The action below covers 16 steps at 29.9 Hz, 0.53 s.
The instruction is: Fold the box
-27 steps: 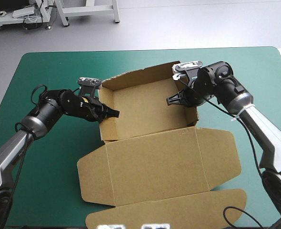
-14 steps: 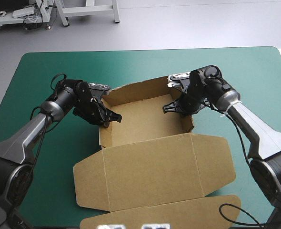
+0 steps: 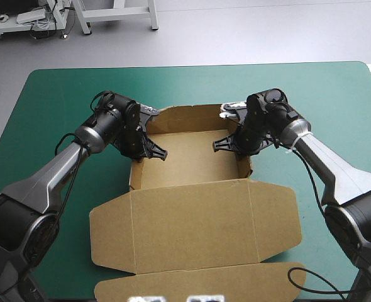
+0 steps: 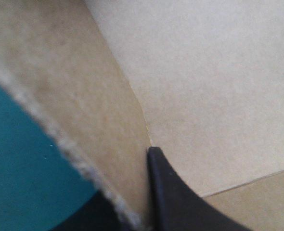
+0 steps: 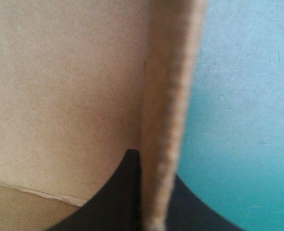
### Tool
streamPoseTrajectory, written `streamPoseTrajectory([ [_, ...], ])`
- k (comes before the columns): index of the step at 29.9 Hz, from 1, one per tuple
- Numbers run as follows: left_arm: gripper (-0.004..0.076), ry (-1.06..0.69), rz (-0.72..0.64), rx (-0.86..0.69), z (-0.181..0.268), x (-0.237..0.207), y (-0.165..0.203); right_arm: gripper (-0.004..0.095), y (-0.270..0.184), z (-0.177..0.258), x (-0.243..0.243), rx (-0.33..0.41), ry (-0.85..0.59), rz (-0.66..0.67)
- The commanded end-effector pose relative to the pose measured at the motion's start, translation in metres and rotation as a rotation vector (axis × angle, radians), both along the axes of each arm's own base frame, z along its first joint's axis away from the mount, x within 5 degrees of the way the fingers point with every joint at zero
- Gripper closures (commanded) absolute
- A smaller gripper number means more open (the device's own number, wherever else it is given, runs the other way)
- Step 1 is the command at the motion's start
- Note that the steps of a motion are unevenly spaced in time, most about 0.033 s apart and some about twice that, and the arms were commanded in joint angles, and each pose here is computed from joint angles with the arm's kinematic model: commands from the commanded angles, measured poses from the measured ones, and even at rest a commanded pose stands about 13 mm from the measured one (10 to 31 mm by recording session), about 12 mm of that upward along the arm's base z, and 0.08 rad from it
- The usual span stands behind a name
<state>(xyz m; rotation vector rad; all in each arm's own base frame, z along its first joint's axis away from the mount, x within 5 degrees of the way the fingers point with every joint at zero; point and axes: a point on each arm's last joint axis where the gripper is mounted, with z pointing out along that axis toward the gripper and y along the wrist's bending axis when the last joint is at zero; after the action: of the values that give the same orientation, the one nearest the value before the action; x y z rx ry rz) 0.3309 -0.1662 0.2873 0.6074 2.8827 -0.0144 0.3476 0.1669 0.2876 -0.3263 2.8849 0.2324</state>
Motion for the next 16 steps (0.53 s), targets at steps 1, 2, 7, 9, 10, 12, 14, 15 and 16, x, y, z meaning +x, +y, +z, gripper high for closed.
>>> streamPoseTrajectory([
  [1,0.0733,0.009,-0.051,-0.024,0.015,-0.011,-0.011,0.0921,0.008,0.032,-0.009,0.099,-0.081,0.028],
  [2,0.0733,0.017,-0.05,-0.036,0.014,-0.011,-0.012,0.0921,0.007,0.031,-0.01,0.086,-0.074,0.031],
  [7,0.0733,0.031,-0.051,-0.06,0.013,-0.012,-0.014,0.0921,0.004,0.03,-0.012,0.048,-0.047,0.037],
  [9,0.0733,0.039,-0.058,-0.07,0.013,-0.012,-0.015,0.0921,0.004,0.03,-0.012,0.047,-0.045,0.037],
  [10,0.0733,0.047,-0.064,-0.086,0.013,-0.013,-0.016,0.0921,0.004,0.03,-0.012,0.047,-0.045,0.037],
  [12,0.0733,0.061,-0.094,-0.12,0.014,-0.015,-0.019,0.0921,0.004,0.03,-0.012,0.047,-0.045,0.037],
  [14,0.0733,0.068,-0.122,-0.137,0.014,-0.016,-0.021,0.0921,0.004,0.03,-0.013,0.047,-0.044,0.037],
  [15,0.0733,0.07,-0.126,-0.143,0.014,-0.016,-0.021,0.0921,0.004,0.03,-0.013,0.047,-0.044,0.037],
  [16,0.0733,0.071,-0.128,-0.145,0.014,-0.016,-0.022,0.0921,0.004,0.03,-0.013,0.046,-0.043,0.037],
])
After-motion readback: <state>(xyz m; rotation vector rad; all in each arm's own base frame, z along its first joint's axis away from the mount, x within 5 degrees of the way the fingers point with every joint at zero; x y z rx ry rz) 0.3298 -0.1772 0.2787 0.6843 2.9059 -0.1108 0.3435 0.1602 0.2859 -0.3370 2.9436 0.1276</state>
